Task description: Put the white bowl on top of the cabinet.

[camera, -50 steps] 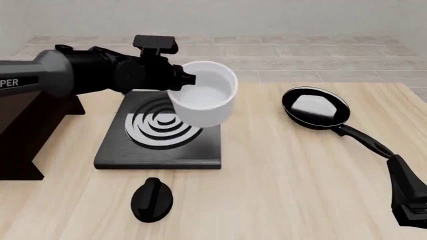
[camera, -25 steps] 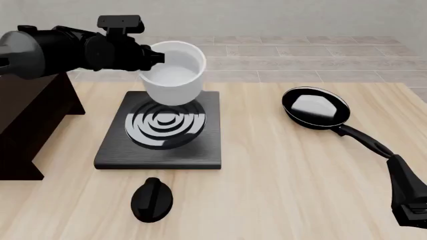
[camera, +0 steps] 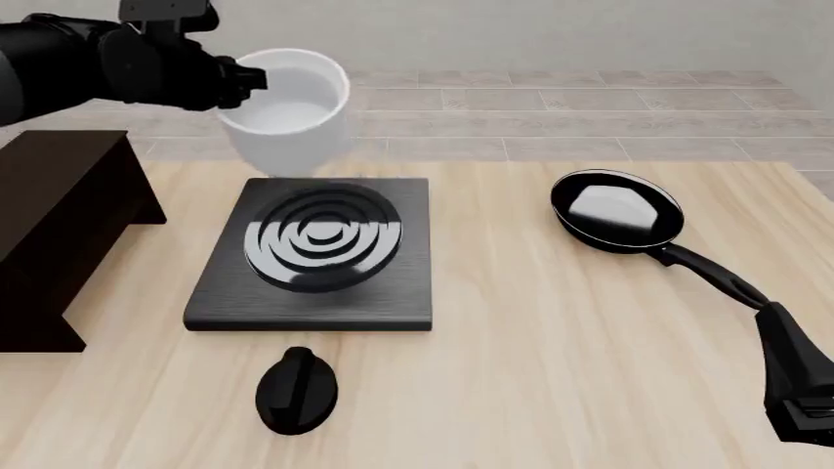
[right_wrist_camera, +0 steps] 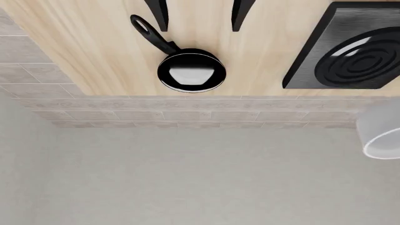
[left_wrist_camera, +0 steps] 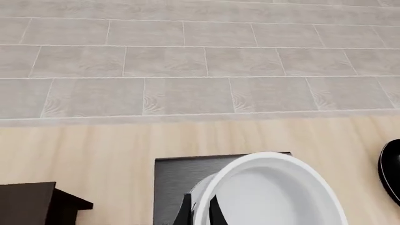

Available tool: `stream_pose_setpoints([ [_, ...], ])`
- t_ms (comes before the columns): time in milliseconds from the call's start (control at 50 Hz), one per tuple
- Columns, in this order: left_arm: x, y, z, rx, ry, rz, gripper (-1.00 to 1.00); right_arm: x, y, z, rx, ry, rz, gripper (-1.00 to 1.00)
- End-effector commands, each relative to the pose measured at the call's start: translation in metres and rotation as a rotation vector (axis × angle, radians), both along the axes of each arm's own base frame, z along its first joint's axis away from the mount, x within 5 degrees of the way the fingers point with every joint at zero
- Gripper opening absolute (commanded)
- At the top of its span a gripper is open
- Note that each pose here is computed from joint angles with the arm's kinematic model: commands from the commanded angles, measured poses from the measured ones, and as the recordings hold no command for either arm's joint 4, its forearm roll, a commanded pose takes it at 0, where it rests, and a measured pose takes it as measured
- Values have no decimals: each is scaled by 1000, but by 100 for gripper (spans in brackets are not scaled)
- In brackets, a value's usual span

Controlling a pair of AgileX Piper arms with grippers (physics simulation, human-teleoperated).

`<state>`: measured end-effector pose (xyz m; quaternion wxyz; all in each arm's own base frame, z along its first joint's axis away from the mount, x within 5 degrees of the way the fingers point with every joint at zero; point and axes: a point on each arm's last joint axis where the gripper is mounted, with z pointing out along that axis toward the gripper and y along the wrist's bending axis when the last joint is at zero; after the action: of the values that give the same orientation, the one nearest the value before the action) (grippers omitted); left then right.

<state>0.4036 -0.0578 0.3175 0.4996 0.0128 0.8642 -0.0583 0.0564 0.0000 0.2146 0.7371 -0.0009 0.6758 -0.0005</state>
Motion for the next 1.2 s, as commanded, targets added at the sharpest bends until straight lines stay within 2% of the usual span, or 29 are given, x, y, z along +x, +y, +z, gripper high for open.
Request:
stream_pose_setpoints([
  [20, -4, 20, 13, -35, -23, 53, -100, 0, 0, 0, 0, 0, 0, 100],
  [680, -25, 79, 35, -25, -60, 199, -100, 0, 0, 0, 0, 0, 0, 100],
  [1200, -55, 120, 33, -29, -58, 322, -100, 0, 0, 0, 0, 0, 0, 100],
])
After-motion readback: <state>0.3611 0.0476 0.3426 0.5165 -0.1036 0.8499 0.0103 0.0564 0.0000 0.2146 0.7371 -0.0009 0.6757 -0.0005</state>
